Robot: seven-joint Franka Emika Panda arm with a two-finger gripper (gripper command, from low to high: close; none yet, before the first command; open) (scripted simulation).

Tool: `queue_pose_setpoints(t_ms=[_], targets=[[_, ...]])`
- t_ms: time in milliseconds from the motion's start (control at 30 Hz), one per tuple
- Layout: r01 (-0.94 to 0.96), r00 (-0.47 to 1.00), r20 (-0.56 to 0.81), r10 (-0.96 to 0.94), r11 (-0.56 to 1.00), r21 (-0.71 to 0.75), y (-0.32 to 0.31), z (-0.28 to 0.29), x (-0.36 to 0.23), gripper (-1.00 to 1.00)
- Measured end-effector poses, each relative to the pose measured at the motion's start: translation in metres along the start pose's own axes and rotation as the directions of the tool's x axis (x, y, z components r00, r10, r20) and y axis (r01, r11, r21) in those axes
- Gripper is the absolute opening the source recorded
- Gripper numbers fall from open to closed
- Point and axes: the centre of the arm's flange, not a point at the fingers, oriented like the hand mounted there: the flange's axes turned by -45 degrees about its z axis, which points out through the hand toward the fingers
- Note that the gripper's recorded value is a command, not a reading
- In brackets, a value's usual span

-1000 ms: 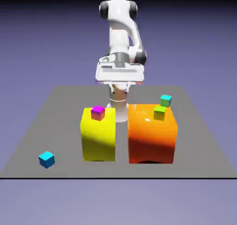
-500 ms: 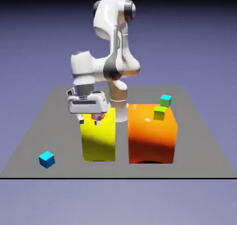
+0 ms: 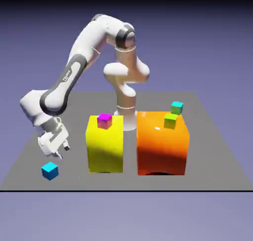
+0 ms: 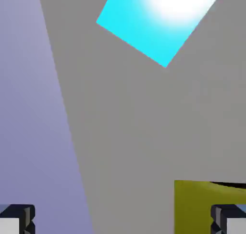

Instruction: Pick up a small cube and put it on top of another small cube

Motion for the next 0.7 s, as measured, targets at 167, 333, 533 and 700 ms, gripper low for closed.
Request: queue_pose_setpoints(t_ms=[167, 333, 533, 700], targets=[[-0.220, 0.971, 0.115, 0.211, 0.973, 0.067, 0.011, -0.007, 0.061, 0.00], [-0.365, 0.912, 0.246, 0.329, 0.923, 0.122, 0.029, -0.012, 0.107, 0.00], [-0.366, 0.912, 0.246, 0.328, 0.923, 0.123, 0.022, 0.053, 0.109, -1.00], [-0.231, 0.917, 0.359, 0.174, 0.965, 0.122, -0.008, -0.007, 0.058, -1.00]])
